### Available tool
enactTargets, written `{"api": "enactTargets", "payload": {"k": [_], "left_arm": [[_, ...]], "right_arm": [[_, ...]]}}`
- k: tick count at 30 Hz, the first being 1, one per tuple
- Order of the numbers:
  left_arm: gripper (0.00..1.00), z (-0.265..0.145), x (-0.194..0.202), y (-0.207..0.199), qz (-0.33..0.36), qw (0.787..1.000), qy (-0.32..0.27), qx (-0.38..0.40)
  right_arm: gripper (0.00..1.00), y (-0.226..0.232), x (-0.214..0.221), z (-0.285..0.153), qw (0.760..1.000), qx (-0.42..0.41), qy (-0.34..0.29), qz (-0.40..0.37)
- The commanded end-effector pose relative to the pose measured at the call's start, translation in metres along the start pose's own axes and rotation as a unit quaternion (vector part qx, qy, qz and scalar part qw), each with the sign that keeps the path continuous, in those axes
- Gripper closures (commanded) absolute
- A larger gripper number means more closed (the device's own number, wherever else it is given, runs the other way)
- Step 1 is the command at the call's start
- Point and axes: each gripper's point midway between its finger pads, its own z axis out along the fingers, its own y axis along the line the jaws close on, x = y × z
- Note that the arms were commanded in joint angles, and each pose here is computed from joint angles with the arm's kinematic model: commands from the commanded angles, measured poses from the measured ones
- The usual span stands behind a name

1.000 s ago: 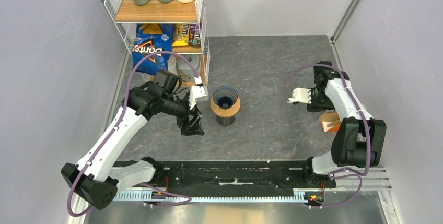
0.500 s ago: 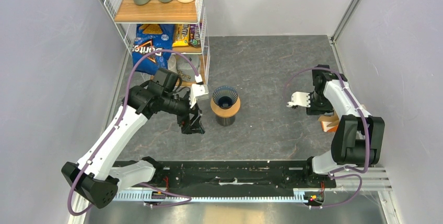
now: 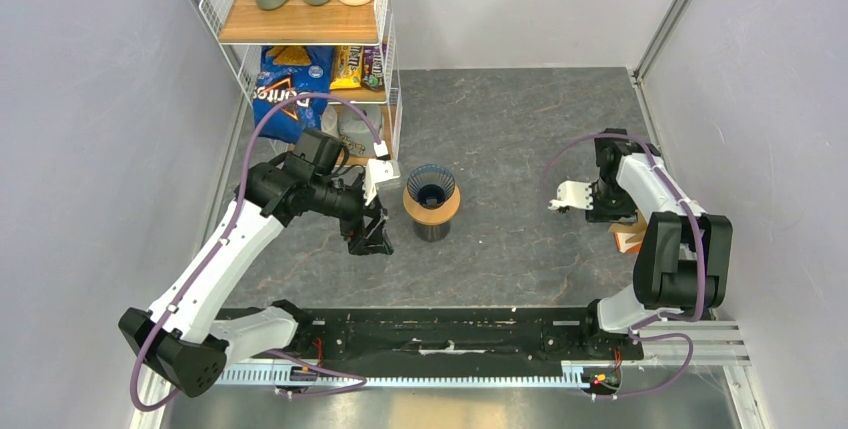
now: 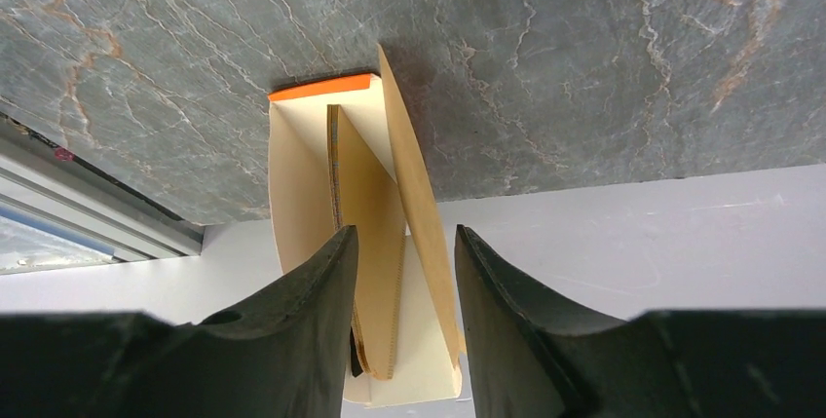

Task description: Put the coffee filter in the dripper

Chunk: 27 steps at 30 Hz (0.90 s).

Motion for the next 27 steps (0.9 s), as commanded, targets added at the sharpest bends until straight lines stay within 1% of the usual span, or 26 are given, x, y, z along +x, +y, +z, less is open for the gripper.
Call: {"api": "enactTargets", "payload": {"k": [1, 11, 15, 22, 27], "left_arm": [[0.14, -0.0043, -0.0203, -0.0016, 0.013, 0.999, -0.029, 0.002], [0.14, -0.0039, -0.0196, -0.0024, 0.010, 1.000, -0.029, 0.003], [0.14, -0.0041, -0.0199, -0.0025, 0.011, 0.999, -0.030, 0.003], [0.14, -0.0052, -0.0217, -0.0027, 0.012, 0.999, -0.032, 0.002], [0.14, -0.0045, -0.0209, -0.0026, 0.011, 0.999, -0.031, 0.003]], "right_arm": [[0.52, 0.0051, 0.0026, 0.0063, 1.000, -0.014, 0.009, -0.011], [0.61, 0.0037, 0.0013, 0.0099, 1.000, -0.017, 0.009, -0.009], [0.70, 0.0034, 0.0009, 0.0101, 1.000, -0.014, 0.007, -0.008], [0.78, 0.0039, 0.0017, 0.0125, 1.000, -0.014, 0.012, -0.009], [0.90, 0.0001, 0.0014, 0.0113, 1.000, -0.006, 0.010, -0.002]]}}
